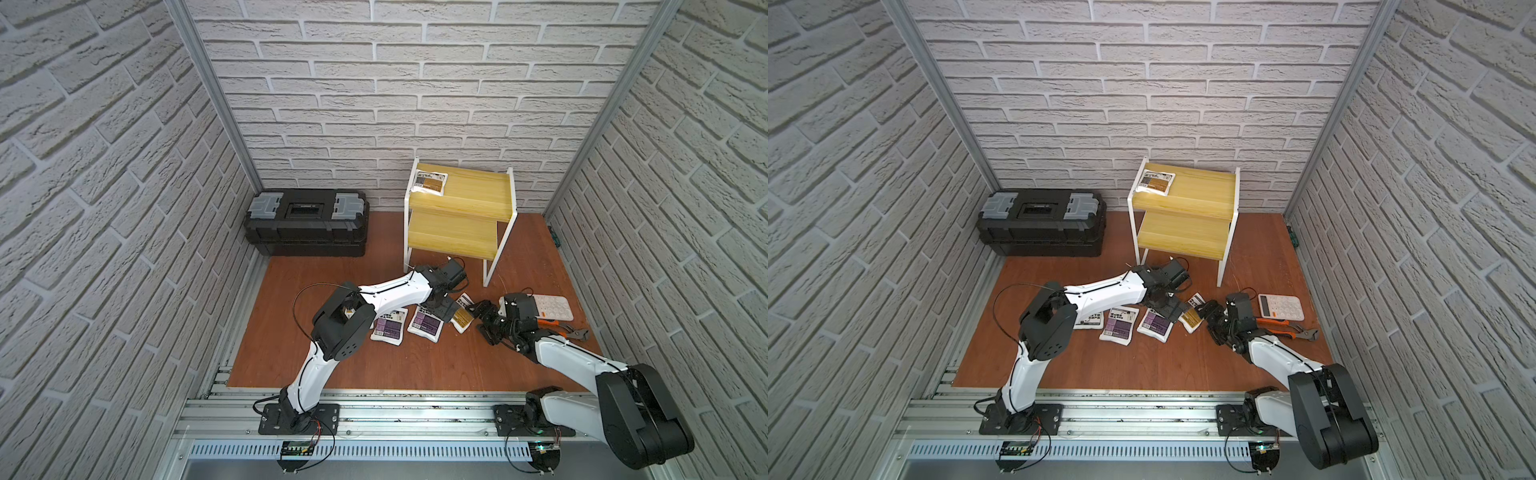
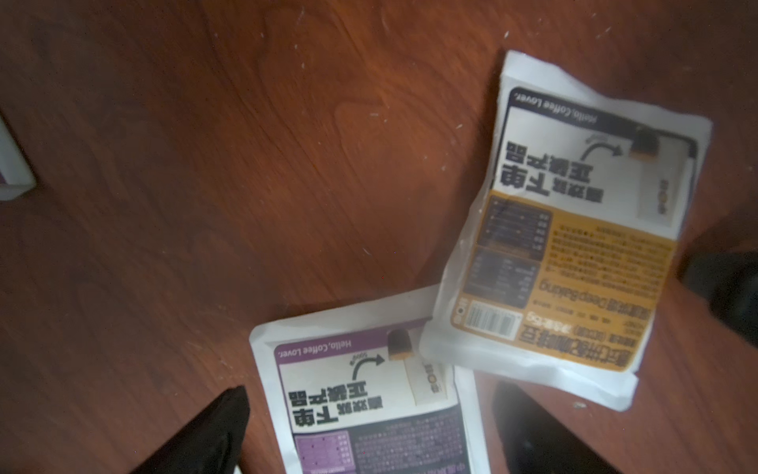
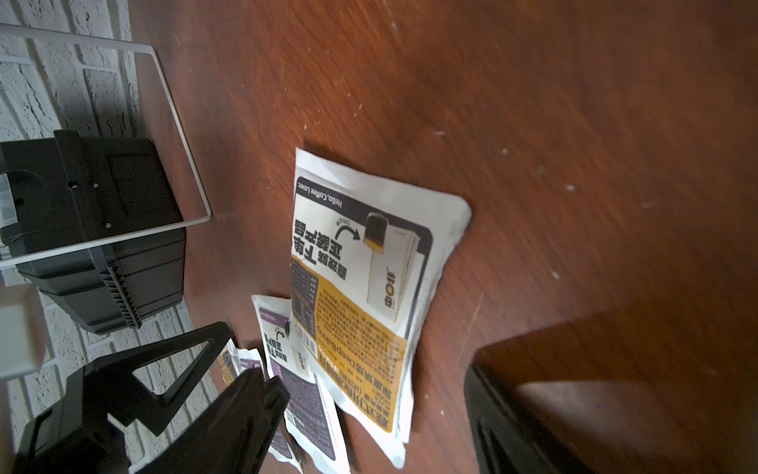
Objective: Place the bagged coffee beans on the shelf by color
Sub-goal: Pick up the bagged coffee beans at the center of the board.
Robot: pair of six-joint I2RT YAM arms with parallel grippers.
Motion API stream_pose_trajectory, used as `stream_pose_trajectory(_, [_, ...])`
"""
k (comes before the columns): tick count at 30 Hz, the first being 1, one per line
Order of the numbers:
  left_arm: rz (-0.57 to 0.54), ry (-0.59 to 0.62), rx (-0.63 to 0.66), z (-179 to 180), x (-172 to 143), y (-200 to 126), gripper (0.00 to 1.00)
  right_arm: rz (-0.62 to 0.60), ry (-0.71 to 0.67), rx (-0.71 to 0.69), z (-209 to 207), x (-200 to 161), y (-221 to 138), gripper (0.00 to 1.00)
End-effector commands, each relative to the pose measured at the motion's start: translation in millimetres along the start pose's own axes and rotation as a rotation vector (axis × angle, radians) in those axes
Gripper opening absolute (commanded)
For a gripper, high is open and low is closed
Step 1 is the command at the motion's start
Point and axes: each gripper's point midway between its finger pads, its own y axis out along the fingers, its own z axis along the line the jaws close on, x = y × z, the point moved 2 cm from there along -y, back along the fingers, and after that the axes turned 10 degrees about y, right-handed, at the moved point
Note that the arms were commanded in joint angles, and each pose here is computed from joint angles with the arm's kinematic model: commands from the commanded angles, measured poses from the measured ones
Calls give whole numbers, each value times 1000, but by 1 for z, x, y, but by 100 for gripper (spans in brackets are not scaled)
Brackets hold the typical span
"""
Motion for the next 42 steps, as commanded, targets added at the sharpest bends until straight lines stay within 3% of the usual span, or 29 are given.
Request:
stream_pose_trajectory(1, [27,-10,-10,-4,0,6,98,47,44,-163,-47,-15,2,81])
stream_pose_trajectory(17, [84,-39,-54,-3,-4,25,99,64,53,-172,-49,-19,15,79])
stream_pose_trajectory(25, [99,-49,-71,-2,-8,29,98,70,57,-177,-50,-18,23,71])
stream_pose_trajectory(34, [85,-48,-76,0,-10,24,99,62,45,-190,-51,-18,19,39])
stream_pose_trajectory(41, [68,-49,-84,0,-13,17,98,67,28,-204,-52,-19,14,2])
stream_pose_trajectory(42, [64,-49,-87,-1,-13,15,98,70,25,-208,-53,-20,12,2])
